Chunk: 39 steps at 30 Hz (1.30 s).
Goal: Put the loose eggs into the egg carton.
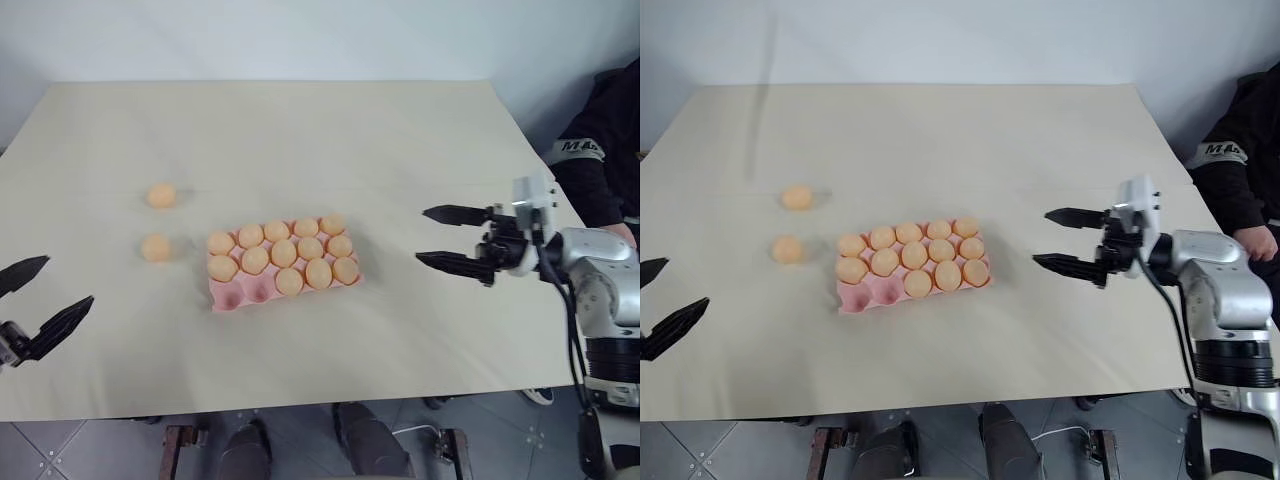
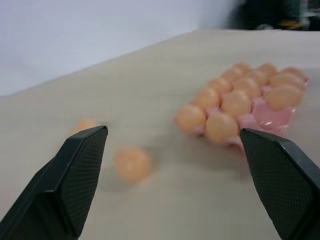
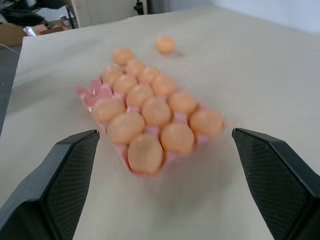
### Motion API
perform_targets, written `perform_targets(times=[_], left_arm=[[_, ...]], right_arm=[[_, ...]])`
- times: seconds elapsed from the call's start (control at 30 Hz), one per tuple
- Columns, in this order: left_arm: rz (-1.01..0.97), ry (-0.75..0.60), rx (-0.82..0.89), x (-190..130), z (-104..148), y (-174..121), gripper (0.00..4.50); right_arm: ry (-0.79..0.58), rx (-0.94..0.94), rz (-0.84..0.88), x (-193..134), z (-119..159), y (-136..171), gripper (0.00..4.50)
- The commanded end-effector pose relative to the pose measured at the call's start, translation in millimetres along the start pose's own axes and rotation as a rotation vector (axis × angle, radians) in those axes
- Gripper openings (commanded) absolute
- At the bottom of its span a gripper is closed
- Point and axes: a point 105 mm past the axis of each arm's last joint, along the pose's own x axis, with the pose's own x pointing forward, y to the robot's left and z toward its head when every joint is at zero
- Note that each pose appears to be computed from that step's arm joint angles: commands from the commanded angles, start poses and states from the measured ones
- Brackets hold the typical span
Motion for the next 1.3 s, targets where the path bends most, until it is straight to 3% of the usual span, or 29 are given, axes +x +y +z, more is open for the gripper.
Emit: perform_targets(times=[0.03,0.3,0.8,1.03,1.3], left_arm=[[0.060,-0.008,0.076,-10.4,14.8,0.6,4.50],[0.176,0.078,0.075,-15.6,3.6,3.3,4.50],[0.302,0.204,-0.030,77.4,-22.4,-2.3,4.50],[0.343,0.288,-0.089,97.9,-48.2,6.7,4.50],[0.342,0.296,-0.118,123.2,-62.4,13.8,4.50]], right_arm=[[0.020,-0.062,-0.029,-24.4,7.1,-5.6,4.45],[0.125,-0.080,-0.090,-50.9,-5.3,-22.6,4.45],[0.132,-0.083,-0.078,-56.9,4.7,-23.6,4.45],[0.110,-0.081,-0.057,-59.4,12.5,-16.5,4.45],[0.101,-0.065,-0.071,-57.2,10.4,-9.6,4.45]])
